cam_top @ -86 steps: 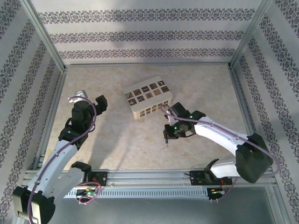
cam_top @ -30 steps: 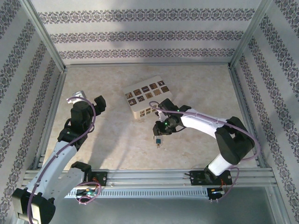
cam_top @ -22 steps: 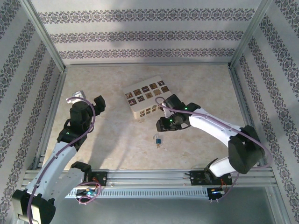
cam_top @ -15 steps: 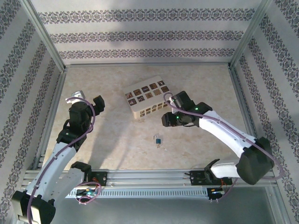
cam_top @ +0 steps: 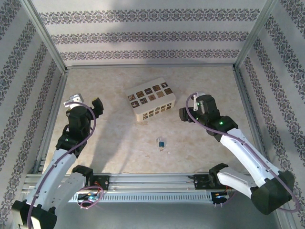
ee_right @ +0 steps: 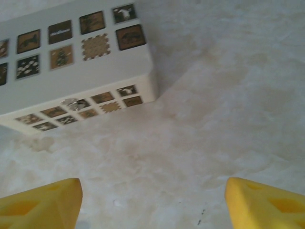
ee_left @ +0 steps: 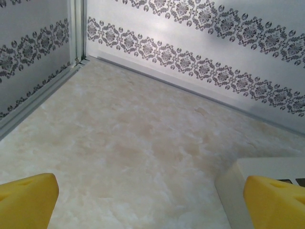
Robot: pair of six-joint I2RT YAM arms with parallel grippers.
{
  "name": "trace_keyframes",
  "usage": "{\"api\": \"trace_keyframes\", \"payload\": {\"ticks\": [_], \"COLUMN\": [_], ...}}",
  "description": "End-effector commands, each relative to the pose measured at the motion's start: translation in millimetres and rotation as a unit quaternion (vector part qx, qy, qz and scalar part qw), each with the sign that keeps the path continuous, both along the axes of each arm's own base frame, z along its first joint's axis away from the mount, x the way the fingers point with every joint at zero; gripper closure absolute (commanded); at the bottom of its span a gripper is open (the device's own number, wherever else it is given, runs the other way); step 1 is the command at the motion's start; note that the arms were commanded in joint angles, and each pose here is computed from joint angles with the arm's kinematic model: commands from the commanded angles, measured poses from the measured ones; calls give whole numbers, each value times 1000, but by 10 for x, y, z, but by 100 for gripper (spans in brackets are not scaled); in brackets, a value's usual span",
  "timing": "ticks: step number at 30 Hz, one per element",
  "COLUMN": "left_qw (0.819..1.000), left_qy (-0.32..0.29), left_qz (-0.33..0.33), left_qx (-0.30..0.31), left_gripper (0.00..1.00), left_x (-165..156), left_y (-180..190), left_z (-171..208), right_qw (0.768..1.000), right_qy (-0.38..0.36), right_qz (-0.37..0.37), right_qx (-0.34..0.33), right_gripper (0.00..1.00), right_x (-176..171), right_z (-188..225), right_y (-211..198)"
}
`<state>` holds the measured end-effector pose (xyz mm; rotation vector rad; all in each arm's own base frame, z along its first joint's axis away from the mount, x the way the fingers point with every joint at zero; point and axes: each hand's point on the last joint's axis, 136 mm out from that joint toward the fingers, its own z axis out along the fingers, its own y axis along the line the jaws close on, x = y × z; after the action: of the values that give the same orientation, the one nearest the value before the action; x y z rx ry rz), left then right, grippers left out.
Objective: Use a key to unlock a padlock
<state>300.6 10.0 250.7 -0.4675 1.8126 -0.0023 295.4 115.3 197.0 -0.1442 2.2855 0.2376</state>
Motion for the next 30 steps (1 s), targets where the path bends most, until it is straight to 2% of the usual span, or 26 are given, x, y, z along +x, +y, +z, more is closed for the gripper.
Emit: {"api": "trace_keyframes", "payload": {"ticks": [1, 6, 16, 21, 30], "left_qw": [999, 999, 997, 997, 996], "left_qy": [0, -3, -3, 2, 9], "left_qz": [21, 30, 32, 33, 34], "left_qx": [25, 39, 66, 73, 84], "left_gripper": [1, 1, 1, 1, 1], "left_x": [-56, -98, -124, -125, -122], "left_y": [121, 173, 209, 222, 238], "left_z": [15, 43, 33, -12, -33], "right_qw": [997, 991, 978, 977, 974], "right_qy": [-62, -109, -183, -173, -179], "right_qz": [-29, -56, -95, -126, -138], "right_qx": [-41, -48, -35, -8, 0], "right_gripper": [16, 2, 2, 2, 2], "right_x": [125, 139, 139, 200, 337], "right_z": [129, 207, 31, -209, -566], "right_y": [-207, -418, -845, -1048, -1164]}}
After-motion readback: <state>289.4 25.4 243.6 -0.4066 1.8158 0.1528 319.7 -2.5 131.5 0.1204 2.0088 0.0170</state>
